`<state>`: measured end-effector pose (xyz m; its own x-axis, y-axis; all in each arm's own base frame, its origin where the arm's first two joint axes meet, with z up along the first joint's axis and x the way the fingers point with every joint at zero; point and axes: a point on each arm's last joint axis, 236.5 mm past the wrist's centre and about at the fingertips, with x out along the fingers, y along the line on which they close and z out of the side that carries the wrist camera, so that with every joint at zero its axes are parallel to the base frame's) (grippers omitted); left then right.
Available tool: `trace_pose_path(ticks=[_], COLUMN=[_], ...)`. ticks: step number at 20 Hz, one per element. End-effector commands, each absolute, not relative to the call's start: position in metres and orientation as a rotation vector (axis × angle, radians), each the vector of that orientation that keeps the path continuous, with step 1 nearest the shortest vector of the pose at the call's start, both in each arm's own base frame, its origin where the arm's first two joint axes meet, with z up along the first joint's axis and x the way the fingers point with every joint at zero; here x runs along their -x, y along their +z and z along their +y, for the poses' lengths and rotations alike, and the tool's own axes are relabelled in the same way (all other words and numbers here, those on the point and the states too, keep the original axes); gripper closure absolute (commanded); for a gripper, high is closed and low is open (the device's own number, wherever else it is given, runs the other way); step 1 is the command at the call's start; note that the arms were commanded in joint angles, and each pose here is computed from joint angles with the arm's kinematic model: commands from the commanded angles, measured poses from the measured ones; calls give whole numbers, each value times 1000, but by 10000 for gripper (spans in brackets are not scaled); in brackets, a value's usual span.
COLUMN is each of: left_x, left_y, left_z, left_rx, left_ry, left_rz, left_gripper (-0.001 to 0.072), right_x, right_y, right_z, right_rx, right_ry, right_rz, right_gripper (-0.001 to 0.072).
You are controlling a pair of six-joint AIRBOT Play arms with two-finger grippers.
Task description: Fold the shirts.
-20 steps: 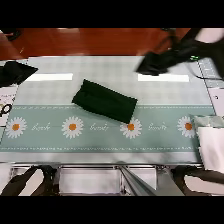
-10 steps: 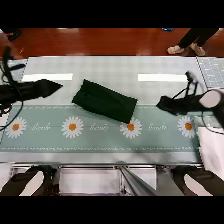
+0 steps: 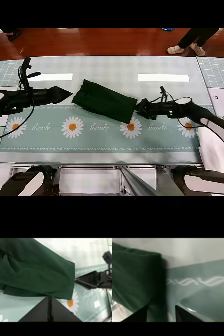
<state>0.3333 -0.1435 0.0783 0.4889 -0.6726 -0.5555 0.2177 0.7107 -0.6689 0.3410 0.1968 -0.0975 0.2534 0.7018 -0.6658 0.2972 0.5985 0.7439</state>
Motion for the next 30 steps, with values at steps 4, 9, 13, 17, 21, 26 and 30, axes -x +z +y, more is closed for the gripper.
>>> trace_pose_path(ticks=[4, 9, 13, 17, 21, 26, 30], left_x=[-335, -335, -335, -336, -335, -336, -336], left_y=[77, 77, 77, 77, 77, 77, 78], left_z=[-143, -143, -143, -143, -143, -143, -143], left_rx=[568, 570, 569, 569, 569, 569, 573], left_ry=[-570, -569, -569, -567, -568, -568, -569], left_rz=[905, 907, 906, 905, 905, 905, 903], left_gripper=[688, 688, 689, 688, 688, 688, 688], right_x=[-364, -374, -386, -419, -438, -438, -404], right_y=[-86, -42, -7, 58, 144, 236, 272], right_z=[262, 282, 289, 266, 221, 133, 49], right_rx=[-894, -745, -710, -519, -399, -458, -513], right_ry=[533, 678, 744, 696, 628, 478, 312], right_rz=[1351, 1359, 1323, 1226, 1096, 930, 878], right_gripper=[358, 692, 693, 693, 694, 694, 694])
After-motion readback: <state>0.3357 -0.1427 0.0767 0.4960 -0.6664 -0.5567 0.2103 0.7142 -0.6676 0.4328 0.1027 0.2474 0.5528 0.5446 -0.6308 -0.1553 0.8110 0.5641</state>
